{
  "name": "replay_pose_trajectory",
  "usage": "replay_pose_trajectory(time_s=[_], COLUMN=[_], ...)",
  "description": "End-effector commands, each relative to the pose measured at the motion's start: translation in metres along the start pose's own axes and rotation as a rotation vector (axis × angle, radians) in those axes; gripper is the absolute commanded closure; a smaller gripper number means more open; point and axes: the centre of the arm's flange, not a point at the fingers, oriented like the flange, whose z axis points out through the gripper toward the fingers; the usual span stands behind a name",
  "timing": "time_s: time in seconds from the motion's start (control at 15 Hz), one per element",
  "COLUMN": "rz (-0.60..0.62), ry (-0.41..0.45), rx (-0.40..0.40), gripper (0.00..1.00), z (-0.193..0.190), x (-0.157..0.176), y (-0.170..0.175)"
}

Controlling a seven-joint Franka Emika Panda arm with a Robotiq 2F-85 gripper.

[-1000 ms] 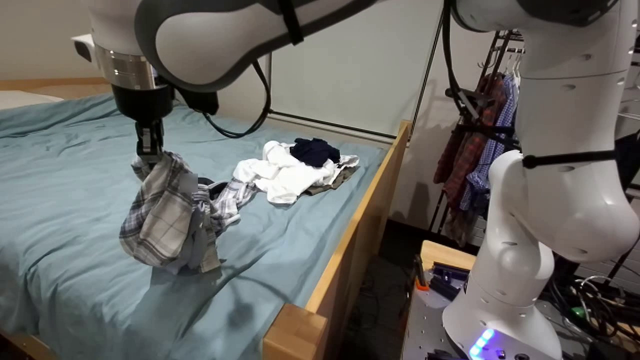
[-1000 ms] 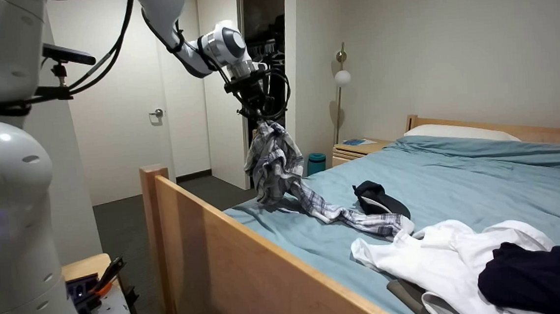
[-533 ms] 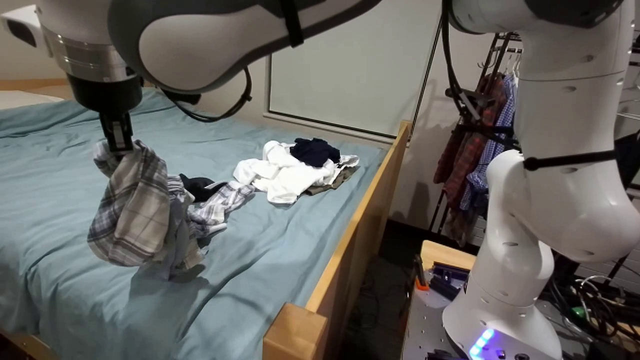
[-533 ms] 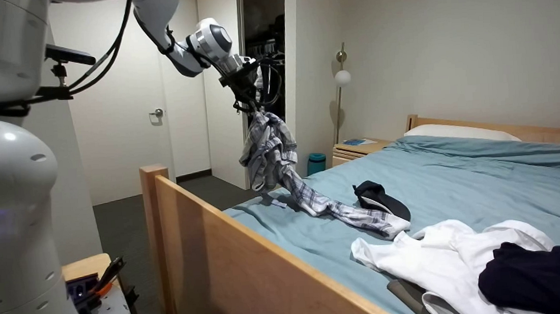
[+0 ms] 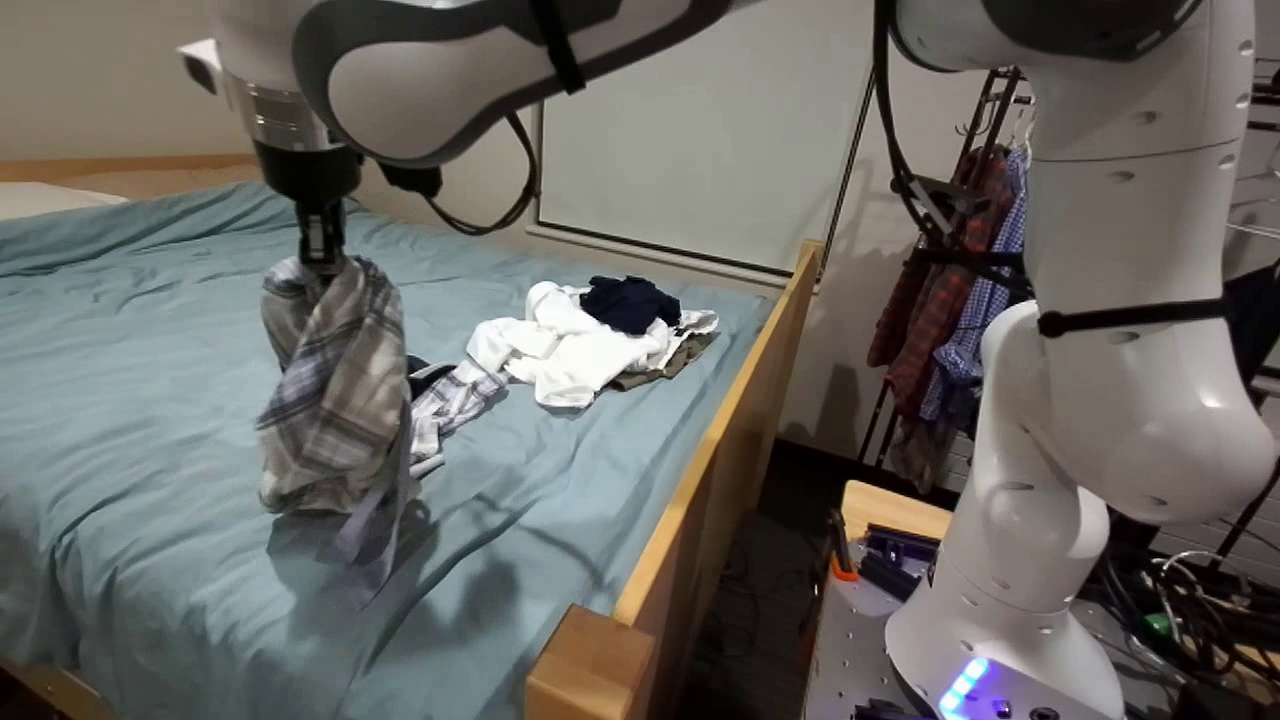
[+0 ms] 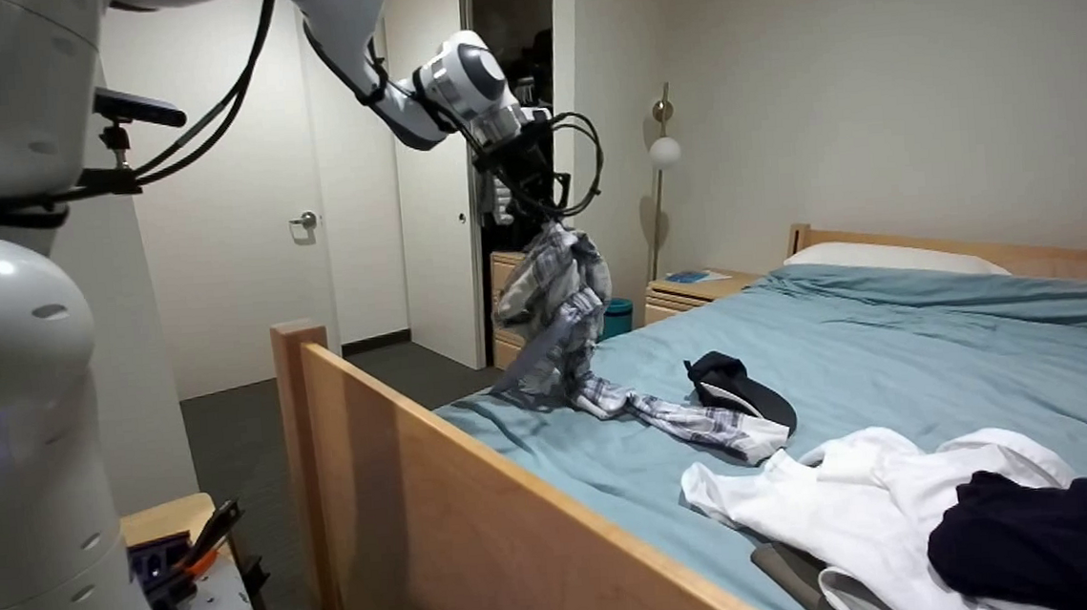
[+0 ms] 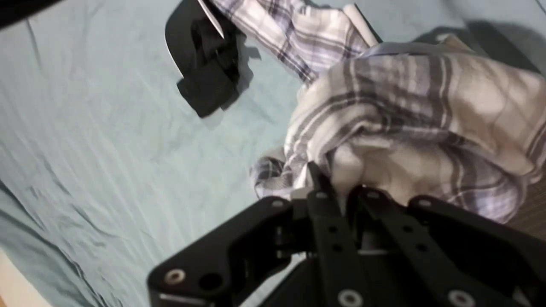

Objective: Move the checkered shirt to the left side of the bed

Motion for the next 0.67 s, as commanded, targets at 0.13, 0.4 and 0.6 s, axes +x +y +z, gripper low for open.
replay_pose_trajectory(time_s=[0.13, 0.4, 0.6], rz=[0.269, 0.448, 0.527], ry=[-0.174, -0.309, -0.363], rx=[0.042, 0.087, 0.118], gripper=[0.98, 0.98, 0.66], z=[0.091, 0.154, 0.191], x=[-0.072, -0.115, -0.126], y=[0.087, 0.119, 0.124])
